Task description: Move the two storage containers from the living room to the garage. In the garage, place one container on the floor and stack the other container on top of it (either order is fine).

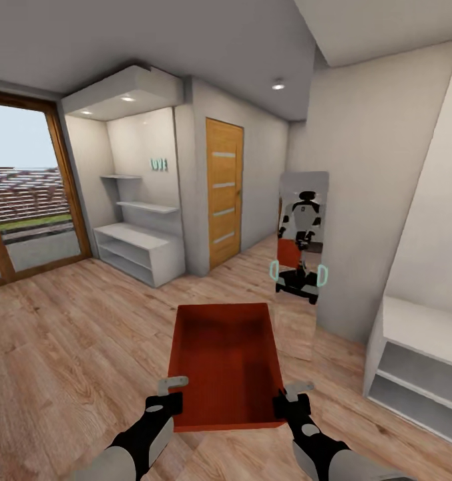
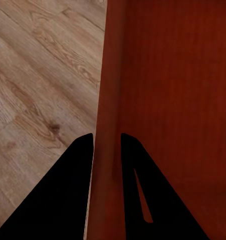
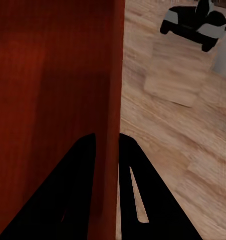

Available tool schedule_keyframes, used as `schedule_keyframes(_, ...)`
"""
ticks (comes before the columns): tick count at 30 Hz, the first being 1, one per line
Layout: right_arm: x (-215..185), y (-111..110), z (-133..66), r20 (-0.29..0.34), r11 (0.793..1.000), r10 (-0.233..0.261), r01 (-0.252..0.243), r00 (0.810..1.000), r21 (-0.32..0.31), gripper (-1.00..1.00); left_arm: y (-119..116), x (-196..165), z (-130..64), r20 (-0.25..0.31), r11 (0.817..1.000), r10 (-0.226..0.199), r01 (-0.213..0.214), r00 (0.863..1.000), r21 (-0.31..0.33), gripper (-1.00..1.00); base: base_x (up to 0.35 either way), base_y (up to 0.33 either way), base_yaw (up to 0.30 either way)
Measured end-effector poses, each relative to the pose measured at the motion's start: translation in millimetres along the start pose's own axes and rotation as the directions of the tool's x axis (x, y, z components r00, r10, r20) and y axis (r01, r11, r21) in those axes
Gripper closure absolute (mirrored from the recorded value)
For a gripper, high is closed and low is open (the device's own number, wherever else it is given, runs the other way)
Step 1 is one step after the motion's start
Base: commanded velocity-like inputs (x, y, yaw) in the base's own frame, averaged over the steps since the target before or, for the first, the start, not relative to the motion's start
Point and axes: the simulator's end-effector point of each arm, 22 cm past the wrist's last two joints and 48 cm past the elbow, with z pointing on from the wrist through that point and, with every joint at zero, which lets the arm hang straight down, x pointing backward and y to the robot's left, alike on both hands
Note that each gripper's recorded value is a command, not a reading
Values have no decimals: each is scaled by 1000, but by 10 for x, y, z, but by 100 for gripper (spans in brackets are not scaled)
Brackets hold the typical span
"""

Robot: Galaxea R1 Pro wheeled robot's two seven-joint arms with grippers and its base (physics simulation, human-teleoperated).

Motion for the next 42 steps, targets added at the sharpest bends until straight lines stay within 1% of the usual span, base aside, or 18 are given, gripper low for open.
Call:
schedule_keyframes(23,0,0,0,0,1000,0,0,1000,0,100,0,0,0,0,1000,0,0,1000,0,100,322,0,253)
schedule_keyframes(28,0,-2,0,0,1000,0,0,1000,0,100,-2,0,0,0,1000,0,0,1000,0,100,322,0,72)
schedule_keyframes(42,-1,5,0,0,1000,0,0,1000,0,100,5,0,2,0,1000,0,0,1000,1,100,322,0,3)
